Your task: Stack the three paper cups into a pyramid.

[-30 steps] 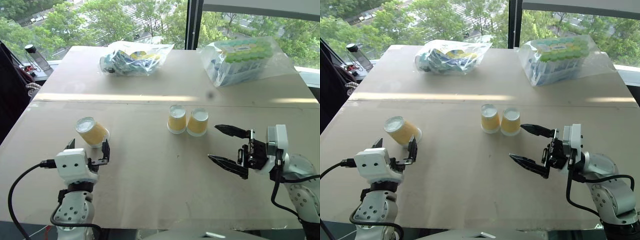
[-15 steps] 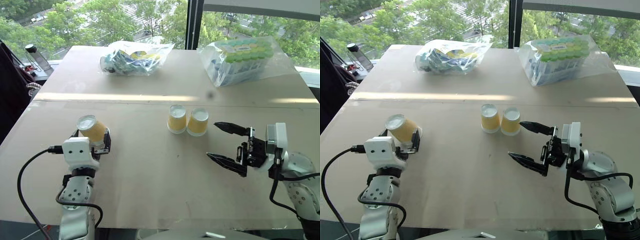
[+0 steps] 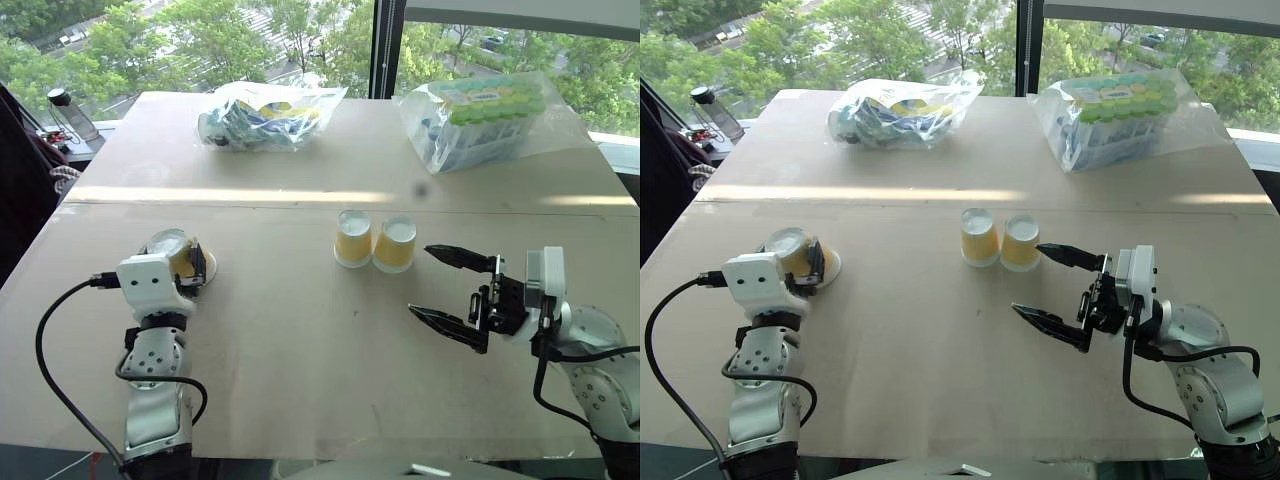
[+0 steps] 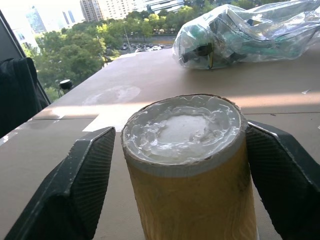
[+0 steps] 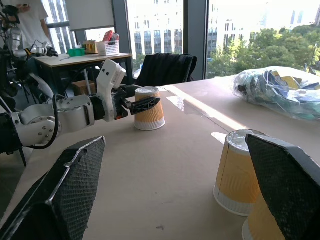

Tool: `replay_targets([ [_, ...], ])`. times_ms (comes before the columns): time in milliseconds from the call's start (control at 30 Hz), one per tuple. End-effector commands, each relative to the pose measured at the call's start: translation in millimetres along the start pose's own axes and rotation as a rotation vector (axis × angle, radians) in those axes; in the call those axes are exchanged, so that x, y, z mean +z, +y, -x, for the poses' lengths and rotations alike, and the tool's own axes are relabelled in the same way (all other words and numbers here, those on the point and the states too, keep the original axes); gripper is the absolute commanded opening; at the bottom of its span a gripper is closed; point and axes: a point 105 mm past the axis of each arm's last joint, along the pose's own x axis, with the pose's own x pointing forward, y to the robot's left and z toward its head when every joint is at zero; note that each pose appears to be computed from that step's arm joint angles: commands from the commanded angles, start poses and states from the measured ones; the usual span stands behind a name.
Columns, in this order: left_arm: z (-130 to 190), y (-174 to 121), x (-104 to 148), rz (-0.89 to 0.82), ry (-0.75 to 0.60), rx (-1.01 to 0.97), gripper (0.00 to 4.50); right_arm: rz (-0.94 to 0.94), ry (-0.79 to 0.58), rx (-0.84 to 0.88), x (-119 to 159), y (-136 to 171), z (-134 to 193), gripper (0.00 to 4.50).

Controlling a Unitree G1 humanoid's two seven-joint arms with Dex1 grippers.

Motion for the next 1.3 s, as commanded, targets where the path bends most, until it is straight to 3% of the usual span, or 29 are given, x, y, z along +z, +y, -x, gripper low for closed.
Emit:
replay_targets([
  [33,-1.9,4.9,11.1,0.027,-0.05,0.025,2.22,0.041,-0.023,0.002,8.1,2.9,-0.8,4.5],
  [167,-4.1,5.7,12.5,0.031,-0.053,0.02,2.2,0.043,-0.023,-0.005,7.7,2.5,-0.3,4.5],
  [300,-18.2,-10.8,36.3,0.034,-0.126,-0.093,2.2,0.039,-0.03,-0.028,9.3,0.4,3.3,4.5],
  [400,-33.5,-38.5,65.8,0.079,-0.197,-0.27,2.2,0.038,-0.046,-0.065,12.9,-2.8,8.0,4.5],
  [533,-51.8,-103.3,129.9,0.2,-0.295,-0.719,2.2,0.062,-0.069,-0.181,18.4,-11.1,25.0,4.5],
  [767,-53.3,-162.0,170.4,0.11,-0.322,-1.179,2.2,0.101,-0.034,-0.272,13.5,-14.6,46.8,4.5],
  [967,-50.1,-190.8,170.2,0.06,-0.286,-1.381,2.2,0.129,-0.045,-0.311,13.3,-15.8,52.8,4.5],
  [1300,-45.3,-207.5,157.6,0.061,-0.256,-1.463,2.2,0.141,-0.07,-0.325,15.7,-9.7,45.3,4.5],
])
